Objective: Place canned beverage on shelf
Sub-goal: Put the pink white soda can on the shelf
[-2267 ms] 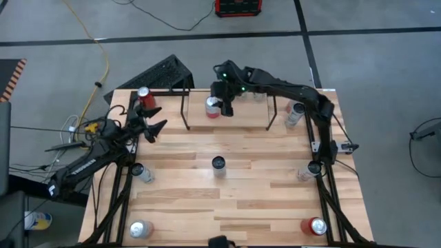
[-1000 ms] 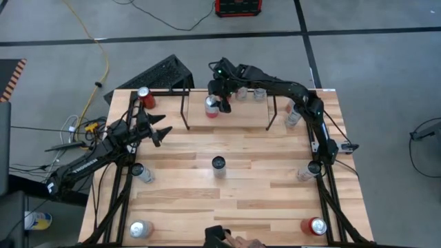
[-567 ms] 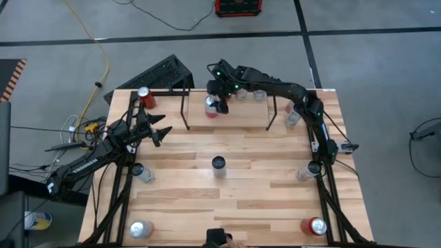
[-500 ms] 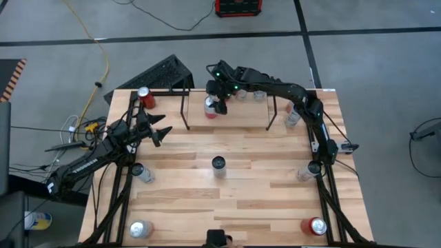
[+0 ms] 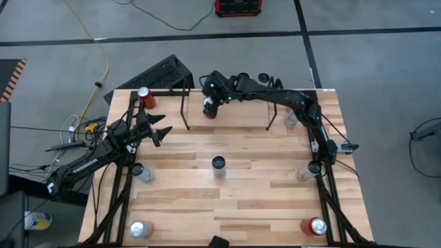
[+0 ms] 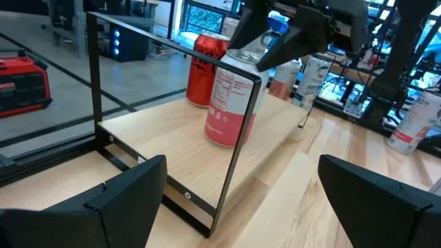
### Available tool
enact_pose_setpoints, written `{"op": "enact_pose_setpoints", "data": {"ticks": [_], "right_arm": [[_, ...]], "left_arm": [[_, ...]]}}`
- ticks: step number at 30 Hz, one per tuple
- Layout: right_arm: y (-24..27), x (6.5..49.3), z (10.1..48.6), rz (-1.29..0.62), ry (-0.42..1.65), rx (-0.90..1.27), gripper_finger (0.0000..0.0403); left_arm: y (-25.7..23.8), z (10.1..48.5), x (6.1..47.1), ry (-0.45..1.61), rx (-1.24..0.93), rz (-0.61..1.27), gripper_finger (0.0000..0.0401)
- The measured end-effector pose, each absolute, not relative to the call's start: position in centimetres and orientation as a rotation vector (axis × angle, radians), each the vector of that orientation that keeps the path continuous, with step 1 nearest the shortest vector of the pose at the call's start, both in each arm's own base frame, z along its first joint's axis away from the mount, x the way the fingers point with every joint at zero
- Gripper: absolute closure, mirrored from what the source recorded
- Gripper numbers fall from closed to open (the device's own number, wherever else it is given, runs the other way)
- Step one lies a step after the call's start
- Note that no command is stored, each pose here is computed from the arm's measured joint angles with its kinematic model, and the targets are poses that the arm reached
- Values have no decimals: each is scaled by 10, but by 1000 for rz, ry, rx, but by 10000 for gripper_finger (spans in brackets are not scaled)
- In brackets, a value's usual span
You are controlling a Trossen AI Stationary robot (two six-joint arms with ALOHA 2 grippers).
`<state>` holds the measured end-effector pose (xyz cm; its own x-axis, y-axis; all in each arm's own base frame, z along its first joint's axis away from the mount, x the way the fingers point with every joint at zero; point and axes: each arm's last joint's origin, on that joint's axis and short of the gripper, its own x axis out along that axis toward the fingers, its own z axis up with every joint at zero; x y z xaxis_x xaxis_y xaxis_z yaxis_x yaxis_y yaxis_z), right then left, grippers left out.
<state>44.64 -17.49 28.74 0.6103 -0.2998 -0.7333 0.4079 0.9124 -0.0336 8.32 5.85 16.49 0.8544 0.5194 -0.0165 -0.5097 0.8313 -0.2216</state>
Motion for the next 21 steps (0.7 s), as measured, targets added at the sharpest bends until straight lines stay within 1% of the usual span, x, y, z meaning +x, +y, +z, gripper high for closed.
{"op": "enact_pose_setpoints", "data": {"ticks": [6,11,14,16,18,21], "right_arm": [[-172,452,291,-456,740,241,97],[-173,455,294,-465,684,247,97],[-174,453,301,-464,669,197,97],[-172,450,307,-423,678,114,97],[-169,443,316,-326,714,-7,97],[-165,440,316,-178,766,-176,97]], "left_arm": [[58,165,83,-45,-223,546,37],[58,165,83,-45,-223,546,37],[58,165,83,-45,-223,546,37],[58,165,83,-45,-223,546,37],[58,165,83,-45,-223,545,37],[58,165,83,-45,-224,546,37]]}}
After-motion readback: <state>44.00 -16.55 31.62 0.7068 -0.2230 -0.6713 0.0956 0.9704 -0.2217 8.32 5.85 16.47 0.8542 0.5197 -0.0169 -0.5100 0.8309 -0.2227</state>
